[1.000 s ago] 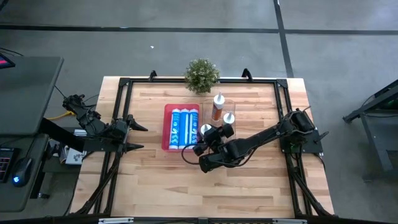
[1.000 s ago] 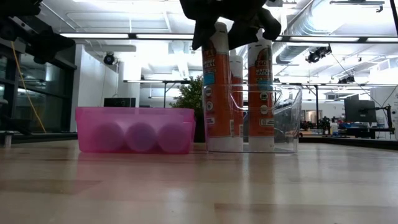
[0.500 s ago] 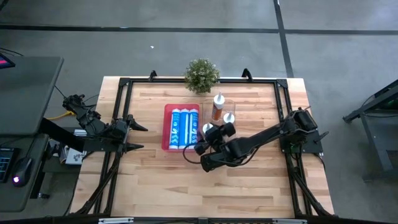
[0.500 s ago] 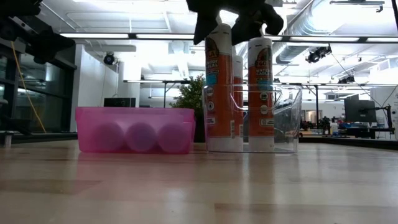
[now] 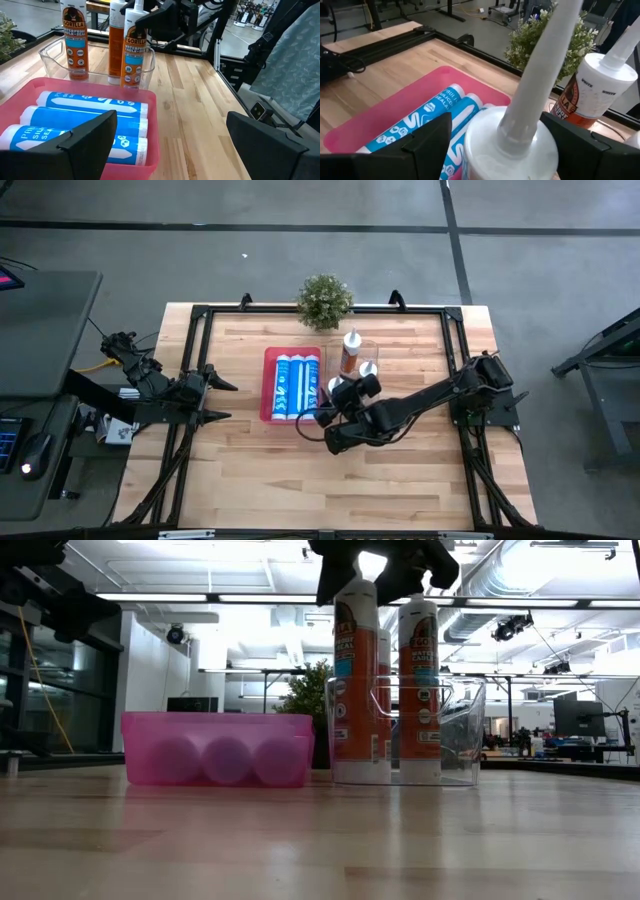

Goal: Pick & place silicon tubes, Sealant and Lysol wipes
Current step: Put the orange sealant into the transparent bin, then return to Home Position

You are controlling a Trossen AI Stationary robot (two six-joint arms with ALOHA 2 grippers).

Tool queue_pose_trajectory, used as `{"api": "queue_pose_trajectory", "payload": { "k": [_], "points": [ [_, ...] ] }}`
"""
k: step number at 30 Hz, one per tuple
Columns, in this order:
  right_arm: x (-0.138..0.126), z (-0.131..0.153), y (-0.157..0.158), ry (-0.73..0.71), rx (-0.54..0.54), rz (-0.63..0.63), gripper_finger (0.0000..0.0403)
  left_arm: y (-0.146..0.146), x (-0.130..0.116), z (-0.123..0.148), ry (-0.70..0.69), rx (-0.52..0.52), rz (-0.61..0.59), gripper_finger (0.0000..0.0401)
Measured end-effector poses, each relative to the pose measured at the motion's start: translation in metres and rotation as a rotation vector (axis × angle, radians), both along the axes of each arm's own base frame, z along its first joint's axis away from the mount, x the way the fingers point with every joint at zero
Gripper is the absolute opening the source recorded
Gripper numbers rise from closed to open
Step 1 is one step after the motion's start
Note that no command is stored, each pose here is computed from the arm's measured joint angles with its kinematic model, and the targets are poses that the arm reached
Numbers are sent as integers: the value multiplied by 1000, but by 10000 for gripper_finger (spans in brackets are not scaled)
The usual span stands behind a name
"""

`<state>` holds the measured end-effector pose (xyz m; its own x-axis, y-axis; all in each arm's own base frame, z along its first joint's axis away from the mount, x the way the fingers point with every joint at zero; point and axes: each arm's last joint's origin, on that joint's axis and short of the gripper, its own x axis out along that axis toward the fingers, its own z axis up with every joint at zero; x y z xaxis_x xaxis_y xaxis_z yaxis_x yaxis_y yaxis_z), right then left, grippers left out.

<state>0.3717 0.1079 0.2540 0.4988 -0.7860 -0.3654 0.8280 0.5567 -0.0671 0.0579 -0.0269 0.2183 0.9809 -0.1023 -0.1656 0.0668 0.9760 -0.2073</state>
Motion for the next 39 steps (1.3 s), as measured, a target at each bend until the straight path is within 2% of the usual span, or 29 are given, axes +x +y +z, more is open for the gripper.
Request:
{"api": "queue_pose_trajectory", "payload": {
  "k": [25,39],
  "points": [
    [-11,38,-8,-27,-47,32,293,0,0,0,0,0,-1,370],
    [-24,86,-14,-65,-113,119,293,0,0,0,0,0,-1,370]
  ]
}}
